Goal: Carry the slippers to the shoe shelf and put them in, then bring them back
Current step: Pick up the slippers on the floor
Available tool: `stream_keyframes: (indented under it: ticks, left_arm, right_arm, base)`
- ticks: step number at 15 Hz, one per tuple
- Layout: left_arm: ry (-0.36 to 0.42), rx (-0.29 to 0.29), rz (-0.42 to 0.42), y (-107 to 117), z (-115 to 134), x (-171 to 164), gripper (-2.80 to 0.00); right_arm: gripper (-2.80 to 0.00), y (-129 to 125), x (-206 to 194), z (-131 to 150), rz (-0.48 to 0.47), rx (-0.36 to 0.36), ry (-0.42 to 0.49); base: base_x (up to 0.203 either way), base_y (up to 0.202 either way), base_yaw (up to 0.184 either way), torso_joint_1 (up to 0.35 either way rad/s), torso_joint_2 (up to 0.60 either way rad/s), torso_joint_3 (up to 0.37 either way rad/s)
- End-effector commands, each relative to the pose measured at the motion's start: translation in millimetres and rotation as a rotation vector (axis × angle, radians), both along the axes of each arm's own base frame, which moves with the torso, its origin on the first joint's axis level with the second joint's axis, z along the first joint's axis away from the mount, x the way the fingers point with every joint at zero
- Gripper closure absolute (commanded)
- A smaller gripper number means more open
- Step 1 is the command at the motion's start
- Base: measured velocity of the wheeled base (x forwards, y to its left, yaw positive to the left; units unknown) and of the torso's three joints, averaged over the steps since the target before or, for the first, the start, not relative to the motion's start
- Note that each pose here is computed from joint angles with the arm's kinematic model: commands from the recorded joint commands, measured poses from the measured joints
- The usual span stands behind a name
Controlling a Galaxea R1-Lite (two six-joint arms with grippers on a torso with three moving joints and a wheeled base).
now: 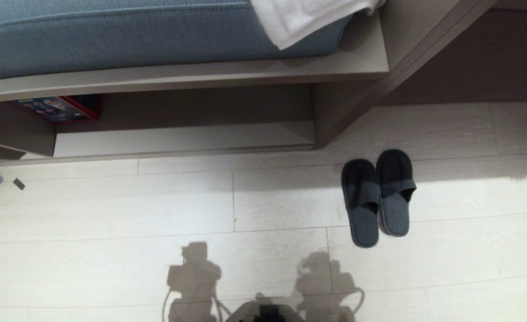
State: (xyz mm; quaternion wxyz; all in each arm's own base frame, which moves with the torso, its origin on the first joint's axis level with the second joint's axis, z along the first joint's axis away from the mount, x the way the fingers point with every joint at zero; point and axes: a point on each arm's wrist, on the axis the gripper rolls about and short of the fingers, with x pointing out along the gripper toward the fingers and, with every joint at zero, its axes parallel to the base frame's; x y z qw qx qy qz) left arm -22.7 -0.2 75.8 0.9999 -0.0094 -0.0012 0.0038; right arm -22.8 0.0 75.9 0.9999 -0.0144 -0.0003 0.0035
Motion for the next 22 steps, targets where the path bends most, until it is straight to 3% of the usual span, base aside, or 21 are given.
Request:
stream_keyframes:
  ticks: [1,22]
  left_arm:
    - [0.001,-0.001,0.0,0.0,0.0,0.1,0.0]
    - [-0.002,-0.003,0.0,0.0,0.3,0.1,0.0]
  right_arm:
    - [0.0,0.0,0.1,-0.3,0.001,0.0,0.002]
    - [0.0,0.1,0.1,-0.2,0.007,-0.034,0.0]
  base:
    - [0.0,0.0,0.0,0.005,0.0,-0.204]
    - [0.0,0.0,0.0,0.003,0.0,-0.197]
